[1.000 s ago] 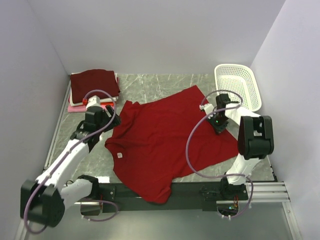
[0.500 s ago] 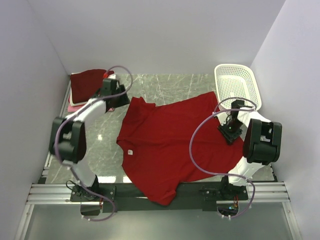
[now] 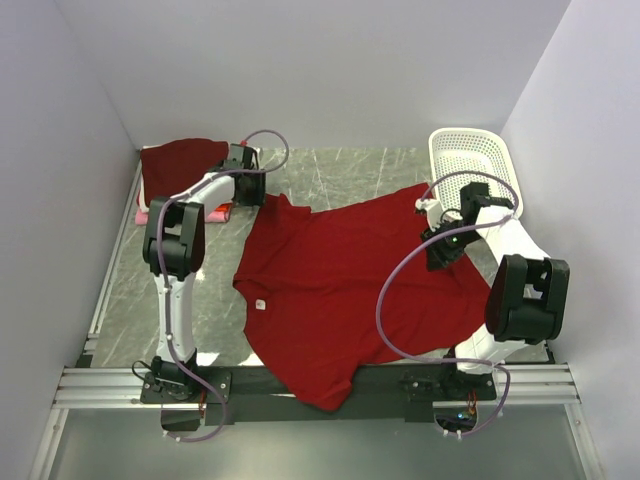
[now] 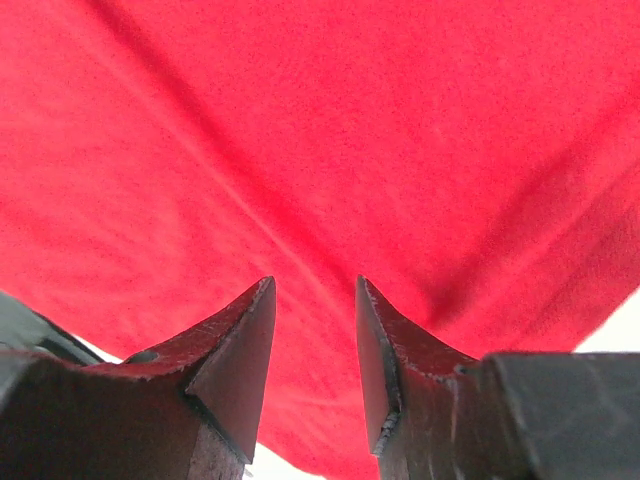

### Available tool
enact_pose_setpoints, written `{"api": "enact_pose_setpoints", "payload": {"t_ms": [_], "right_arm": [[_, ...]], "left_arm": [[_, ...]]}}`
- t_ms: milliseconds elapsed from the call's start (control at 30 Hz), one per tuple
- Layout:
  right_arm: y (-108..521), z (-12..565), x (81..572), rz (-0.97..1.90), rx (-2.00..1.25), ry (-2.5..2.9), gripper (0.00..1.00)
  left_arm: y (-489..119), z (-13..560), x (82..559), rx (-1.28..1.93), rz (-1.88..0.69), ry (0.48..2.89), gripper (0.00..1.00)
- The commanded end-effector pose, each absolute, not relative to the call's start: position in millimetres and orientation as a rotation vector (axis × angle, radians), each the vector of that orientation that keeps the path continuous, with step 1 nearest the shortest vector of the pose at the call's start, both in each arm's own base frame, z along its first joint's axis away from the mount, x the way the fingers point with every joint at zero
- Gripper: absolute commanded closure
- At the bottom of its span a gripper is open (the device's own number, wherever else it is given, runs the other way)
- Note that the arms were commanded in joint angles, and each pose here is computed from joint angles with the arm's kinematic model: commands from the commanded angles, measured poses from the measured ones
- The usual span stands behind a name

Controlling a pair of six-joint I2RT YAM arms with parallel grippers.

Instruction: Fold and stack the t-shirts

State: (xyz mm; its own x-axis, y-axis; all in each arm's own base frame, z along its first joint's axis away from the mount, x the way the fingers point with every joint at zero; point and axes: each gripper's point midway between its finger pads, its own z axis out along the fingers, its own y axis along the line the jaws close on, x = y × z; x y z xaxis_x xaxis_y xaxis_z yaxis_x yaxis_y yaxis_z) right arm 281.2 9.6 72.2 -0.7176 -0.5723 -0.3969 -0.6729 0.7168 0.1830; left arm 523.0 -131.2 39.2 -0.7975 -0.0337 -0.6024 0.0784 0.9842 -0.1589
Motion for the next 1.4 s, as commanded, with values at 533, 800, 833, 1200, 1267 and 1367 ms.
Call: {"api": "enact_pose_setpoints", "payload": {"t_ms": [533,800,833,1200,1267,1367], "right_arm": [[46.6,109.5,299.9,0.6,-0.926,2.44,0.55],[46.5,111.8,302.8,0.594,-0.92,2.434,0.55],[46.5,111.4,302.7,0.596,-0.918,2.436,0.55],[46.2,117.8,306.5,0.583,-0.92,2.421,0.55],[46.7,117.1,306.1,0.588,-0.92,2.421,0.55],[47.1,117.6,304.9,0.59,-0.92,2.42,0.55]], "left_arm": [[-144.9,13.6,552.4,0.236,-0.207,2.528,0.55],[-154.8,-6.3,540.5,0.296,-0.149,2.585,0.64],[-153.3,-7.1,540.0,0.299,-0.122,2.588,0.64],[-160.7,3.2,526.7,0.301,-0.127,2.616,0.64],[-158.7,11.7,530.1,0.274,-0.133,2.603,0.64],[-156.5,15.6,532.8,0.26,-0.135,2.603,0.64]]}}
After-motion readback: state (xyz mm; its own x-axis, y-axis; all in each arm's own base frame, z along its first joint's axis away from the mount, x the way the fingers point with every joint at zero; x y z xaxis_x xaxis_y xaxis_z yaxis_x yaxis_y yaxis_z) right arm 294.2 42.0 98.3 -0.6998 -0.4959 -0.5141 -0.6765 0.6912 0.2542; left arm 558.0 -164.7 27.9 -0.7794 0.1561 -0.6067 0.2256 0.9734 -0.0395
